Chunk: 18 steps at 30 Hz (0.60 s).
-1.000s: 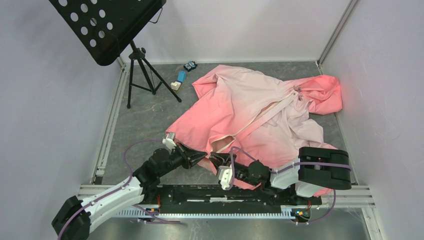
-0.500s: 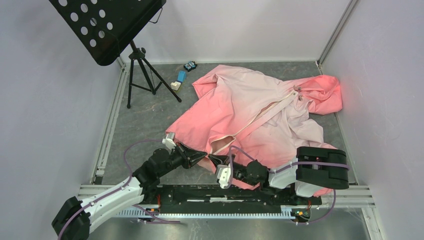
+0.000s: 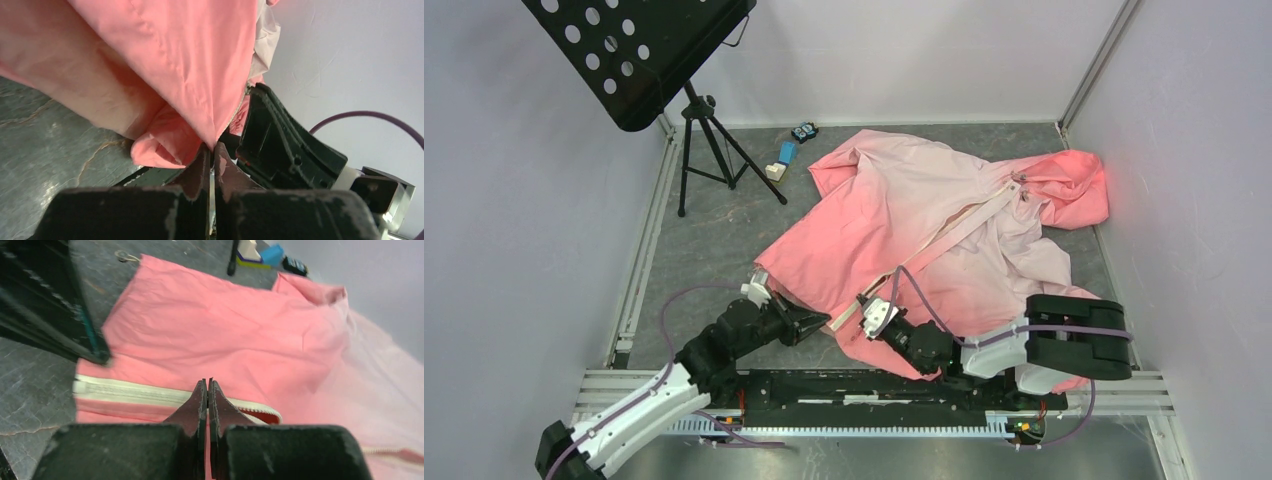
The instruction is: Zip up the jacket
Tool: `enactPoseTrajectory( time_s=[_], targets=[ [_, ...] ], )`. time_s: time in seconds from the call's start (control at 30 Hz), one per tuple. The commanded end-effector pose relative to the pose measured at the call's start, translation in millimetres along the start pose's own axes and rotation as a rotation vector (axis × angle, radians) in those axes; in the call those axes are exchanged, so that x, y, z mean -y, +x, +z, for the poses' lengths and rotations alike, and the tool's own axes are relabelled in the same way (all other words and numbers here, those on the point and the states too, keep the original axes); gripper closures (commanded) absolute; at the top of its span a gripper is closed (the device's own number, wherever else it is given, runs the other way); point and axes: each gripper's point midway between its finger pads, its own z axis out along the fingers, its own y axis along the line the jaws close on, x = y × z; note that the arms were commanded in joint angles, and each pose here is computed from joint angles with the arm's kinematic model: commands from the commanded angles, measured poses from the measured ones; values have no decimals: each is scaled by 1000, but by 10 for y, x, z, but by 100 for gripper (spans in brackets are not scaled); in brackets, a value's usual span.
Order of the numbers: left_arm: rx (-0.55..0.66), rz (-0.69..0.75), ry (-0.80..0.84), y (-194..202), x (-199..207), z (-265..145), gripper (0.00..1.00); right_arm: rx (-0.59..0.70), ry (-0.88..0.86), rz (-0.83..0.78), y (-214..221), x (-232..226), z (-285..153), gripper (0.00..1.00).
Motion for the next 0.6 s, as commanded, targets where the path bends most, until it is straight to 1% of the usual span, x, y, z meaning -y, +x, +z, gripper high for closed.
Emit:
enactPoseTrajectory(
  time_s=[0.0,0.1,0.2,0.27,0.37,0.43,0.5,0.57],
  targets=[
    [60,55,-124,-90,-289,-140,98,-136,218,144,268,376,-126,100],
    [103,68,-147,-159,-301,-243,98,-136,176,157,231,328,-126,100],
    [216,122,-225,-366,-305,-432,98,-184,159,142,245,373,-37,100],
    [310,157,-297,-540,-327,-607,98,-244,135,137,321,423,33,100],
    [464,156,-414,-799,-377,-925,98,-349,199,141,506,659,7,100],
    [548,149,-446,-931,-401,-1044,98,-357,216,116,568,809,-54,100],
    [591,153,-439,-1002,-384,-1071,98,-356,244,69,589,987,-138,100],
    [592,165,-422,-1012,-344,-1039,98,-366,275,16,599,1191,-213,100]
  ],
)
